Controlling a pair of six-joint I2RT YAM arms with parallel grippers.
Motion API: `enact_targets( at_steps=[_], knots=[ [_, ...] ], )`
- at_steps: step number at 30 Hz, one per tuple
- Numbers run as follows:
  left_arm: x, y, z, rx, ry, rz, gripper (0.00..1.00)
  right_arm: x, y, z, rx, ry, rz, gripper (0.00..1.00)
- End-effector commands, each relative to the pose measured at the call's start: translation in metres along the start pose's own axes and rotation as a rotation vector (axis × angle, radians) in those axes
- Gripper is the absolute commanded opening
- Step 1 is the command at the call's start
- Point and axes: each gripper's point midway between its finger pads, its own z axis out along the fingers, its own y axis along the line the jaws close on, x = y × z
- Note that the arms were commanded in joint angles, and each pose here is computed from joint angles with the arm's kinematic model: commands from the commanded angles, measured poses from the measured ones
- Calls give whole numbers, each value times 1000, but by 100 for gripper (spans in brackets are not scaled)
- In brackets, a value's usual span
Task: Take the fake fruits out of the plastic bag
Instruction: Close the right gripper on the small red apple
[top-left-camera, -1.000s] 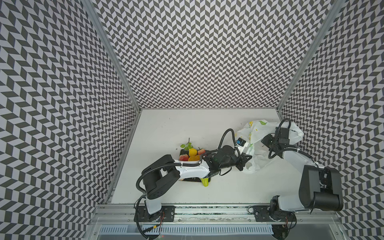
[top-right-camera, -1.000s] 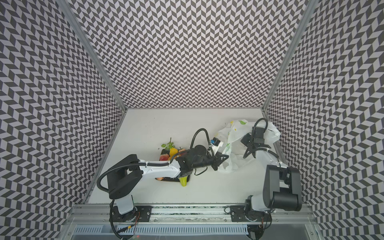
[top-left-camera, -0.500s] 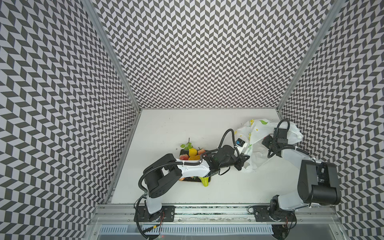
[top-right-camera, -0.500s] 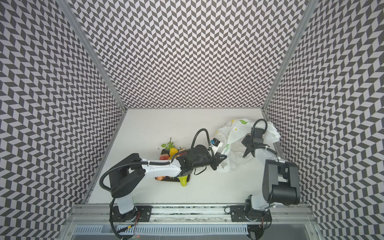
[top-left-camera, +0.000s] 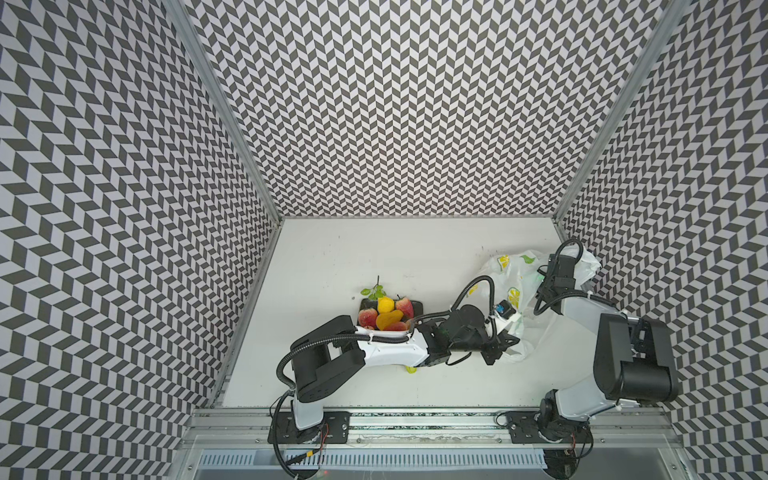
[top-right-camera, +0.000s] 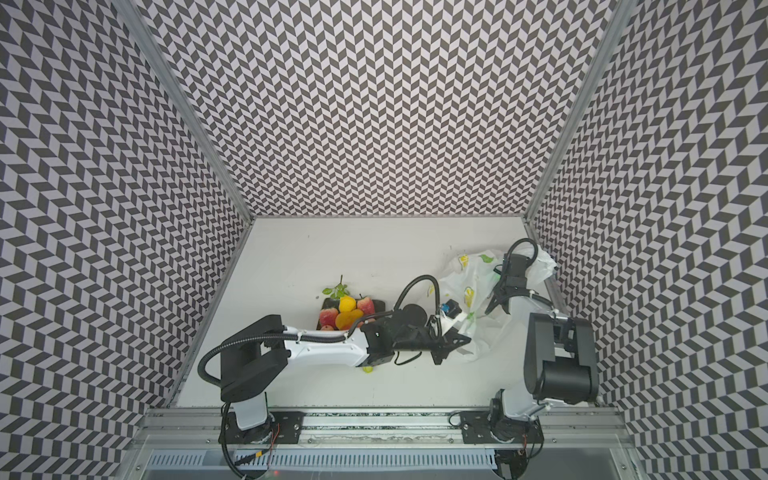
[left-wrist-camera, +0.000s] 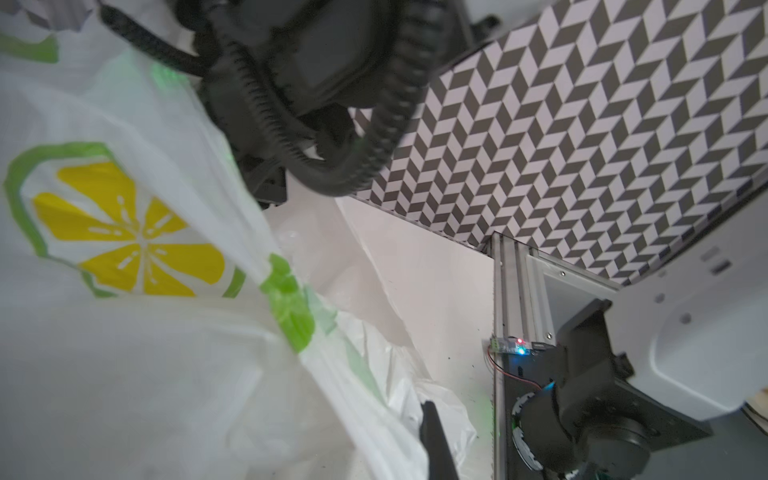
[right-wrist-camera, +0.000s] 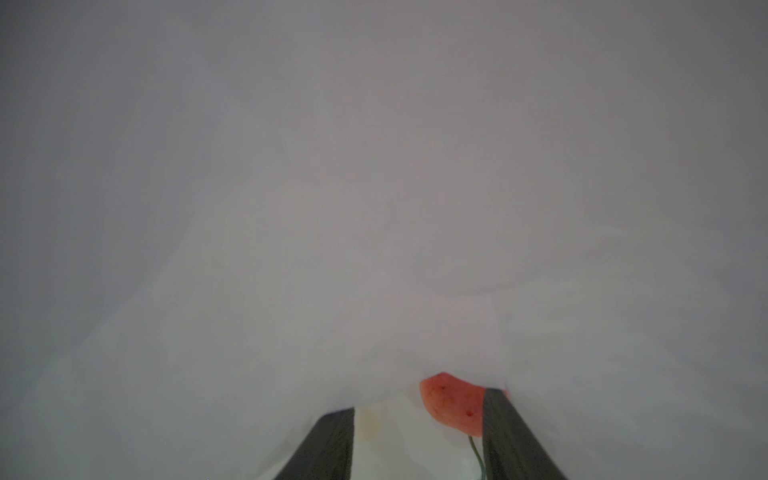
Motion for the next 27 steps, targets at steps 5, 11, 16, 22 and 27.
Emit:
enact_targets(
  at_steps=[5, 11, 16, 22, 27],
  knots=[
    [-6, -22, -1, 93, 20, 110, 0, 9, -11, 17, 25, 37, -5, 52],
    [-4, -20, -3, 100, 15, 92, 0, 17, -6, 25, 0, 85, -52, 56],
    [-3, -17, -2, 101, 15, 74, 0, 20, -13, 33, 40, 102, -62, 56],
    [-1, -8, -2, 61, 21, 59, 0, 27, -19, 39, 65, 123, -54, 51],
    [-1, 9, -3, -14, 25, 38, 0, 26, -19, 35, 62, 123, -44, 38]
  ],
)
